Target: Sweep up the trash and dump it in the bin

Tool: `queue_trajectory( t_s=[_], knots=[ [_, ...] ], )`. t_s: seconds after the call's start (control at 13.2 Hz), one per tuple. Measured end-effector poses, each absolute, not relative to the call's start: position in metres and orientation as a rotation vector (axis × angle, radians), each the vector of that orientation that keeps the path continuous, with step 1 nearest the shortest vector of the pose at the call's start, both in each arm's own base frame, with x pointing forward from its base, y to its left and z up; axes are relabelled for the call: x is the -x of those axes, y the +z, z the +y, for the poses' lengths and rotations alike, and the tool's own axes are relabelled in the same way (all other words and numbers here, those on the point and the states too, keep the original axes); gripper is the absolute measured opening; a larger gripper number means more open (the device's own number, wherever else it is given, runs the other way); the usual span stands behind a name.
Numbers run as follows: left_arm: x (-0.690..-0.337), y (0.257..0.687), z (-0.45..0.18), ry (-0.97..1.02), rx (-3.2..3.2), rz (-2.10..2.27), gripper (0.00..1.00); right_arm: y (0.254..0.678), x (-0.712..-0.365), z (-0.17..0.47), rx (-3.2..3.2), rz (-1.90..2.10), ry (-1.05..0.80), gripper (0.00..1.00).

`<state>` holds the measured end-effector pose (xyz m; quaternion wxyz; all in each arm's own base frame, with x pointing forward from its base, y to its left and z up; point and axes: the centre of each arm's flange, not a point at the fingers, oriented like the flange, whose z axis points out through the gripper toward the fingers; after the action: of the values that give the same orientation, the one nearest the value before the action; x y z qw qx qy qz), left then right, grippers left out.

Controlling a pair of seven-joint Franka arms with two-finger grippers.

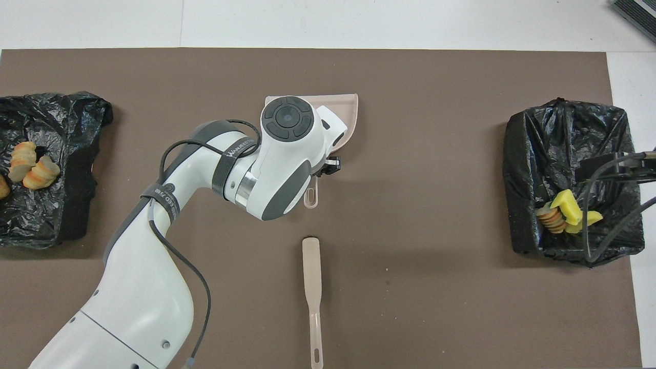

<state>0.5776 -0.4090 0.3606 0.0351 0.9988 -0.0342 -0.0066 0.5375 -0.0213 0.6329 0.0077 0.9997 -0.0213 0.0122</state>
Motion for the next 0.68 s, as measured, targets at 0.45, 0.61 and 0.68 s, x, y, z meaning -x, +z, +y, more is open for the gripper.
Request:
queue_trajectory(
  t_s=[0.45, 0.61, 0.68],
  knots=[
    [-0.576, 0.407, -0.381, 0.028, -3.077, -0.081, 0.74, 0.633, -0.538, -0.021, -3.125, -0.067, 0.038, 1.00],
    [-0.571, 0.424, -0.343, -0.007, -3.111, -0.027, 0.93, 0.633, -0.538, -0.021, -3.125, -0.067, 0.038, 1.00],
    [-0.570, 0.433, -0.319, -0.011, -3.122, 0.006, 0.93, 0.633, -0.538, -0.021, -3.125, -0.067, 0.038, 1.00]
  ],
)
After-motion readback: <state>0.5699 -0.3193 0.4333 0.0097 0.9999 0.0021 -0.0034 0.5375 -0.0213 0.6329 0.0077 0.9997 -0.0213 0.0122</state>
